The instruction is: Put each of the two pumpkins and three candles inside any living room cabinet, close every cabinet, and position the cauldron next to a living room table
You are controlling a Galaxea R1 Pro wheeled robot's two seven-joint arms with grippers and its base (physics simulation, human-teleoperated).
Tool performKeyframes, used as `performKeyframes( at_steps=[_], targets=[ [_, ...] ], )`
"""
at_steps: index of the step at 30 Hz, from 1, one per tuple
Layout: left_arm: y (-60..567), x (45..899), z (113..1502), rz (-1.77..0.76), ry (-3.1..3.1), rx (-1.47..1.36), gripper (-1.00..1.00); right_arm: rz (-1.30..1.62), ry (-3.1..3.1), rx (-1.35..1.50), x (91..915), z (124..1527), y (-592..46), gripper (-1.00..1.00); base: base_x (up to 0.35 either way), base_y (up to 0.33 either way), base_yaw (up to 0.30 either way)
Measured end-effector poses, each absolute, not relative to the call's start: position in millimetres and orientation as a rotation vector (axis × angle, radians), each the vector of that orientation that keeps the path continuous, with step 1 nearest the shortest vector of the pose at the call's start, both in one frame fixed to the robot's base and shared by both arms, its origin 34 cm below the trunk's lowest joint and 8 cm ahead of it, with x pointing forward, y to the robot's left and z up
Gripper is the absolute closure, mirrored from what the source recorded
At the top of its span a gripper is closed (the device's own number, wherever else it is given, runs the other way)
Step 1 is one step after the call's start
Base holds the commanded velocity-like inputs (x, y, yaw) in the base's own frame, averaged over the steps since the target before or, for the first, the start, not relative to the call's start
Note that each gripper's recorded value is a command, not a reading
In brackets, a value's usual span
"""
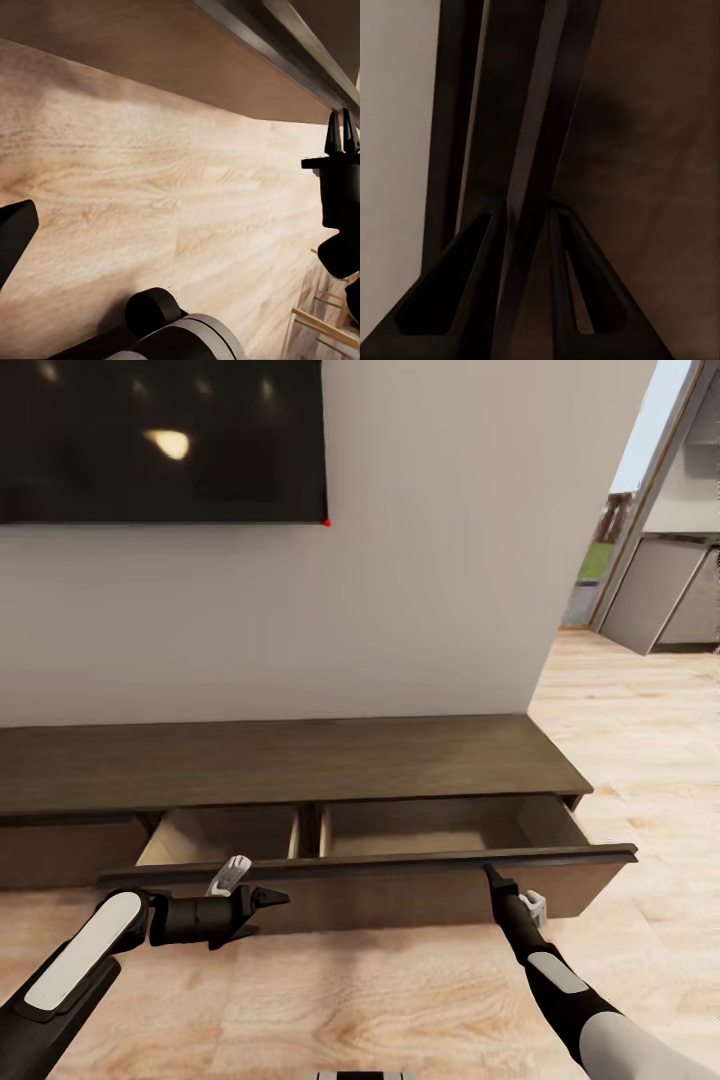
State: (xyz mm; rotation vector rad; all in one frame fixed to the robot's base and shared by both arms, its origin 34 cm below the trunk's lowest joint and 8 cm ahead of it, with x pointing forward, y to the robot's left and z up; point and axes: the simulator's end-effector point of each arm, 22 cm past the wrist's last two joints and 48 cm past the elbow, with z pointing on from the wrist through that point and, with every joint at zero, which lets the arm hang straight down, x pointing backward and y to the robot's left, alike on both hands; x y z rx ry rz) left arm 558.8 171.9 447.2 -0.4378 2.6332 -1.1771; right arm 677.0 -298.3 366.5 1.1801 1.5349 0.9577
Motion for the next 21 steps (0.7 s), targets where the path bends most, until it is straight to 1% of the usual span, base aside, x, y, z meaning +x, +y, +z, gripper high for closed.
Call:
performKeyframes(
  at_steps=[4, 8, 12, 16, 21],
  targets=[
    [171.9, 558.8, 447.3, -1.177, 2.633, -0.438, -1.0, 0.957, 1.531, 1.184, 676.9, 366.6, -299.4, 1.0, -0.266, 0.0, 0.0],
    [171.9, 558.7, 447.6, -1.177, 2.633, -0.437, -1.0, 0.958, 1.531, 1.185, 676.9, 366.9, -299.7, 1.0, -0.069, 0.0, 0.0],
    [171.8, 558.8, 447.4, -1.178, 2.633, -0.438, -1.0, 0.957, 1.529, 1.187, 676.9, 366.7, -300.2, 1.0, -0.19, 0.0, 0.0],
    [171.8, 558.8, 447.6, -1.179, 2.632, -0.437, -1.0, 0.957, 1.527, 1.189, 676.9, 366.8, -300.5, 1.0, -0.113, 0.0, 0.0],
    [171.7, 558.8, 447.8, -1.179, 2.632, -0.437, -1.0, 0.956, 1.529, 1.188, 677.0, 366.9, -300.6, 1.0, -0.066, 0.0, 0.0]
  ],
)
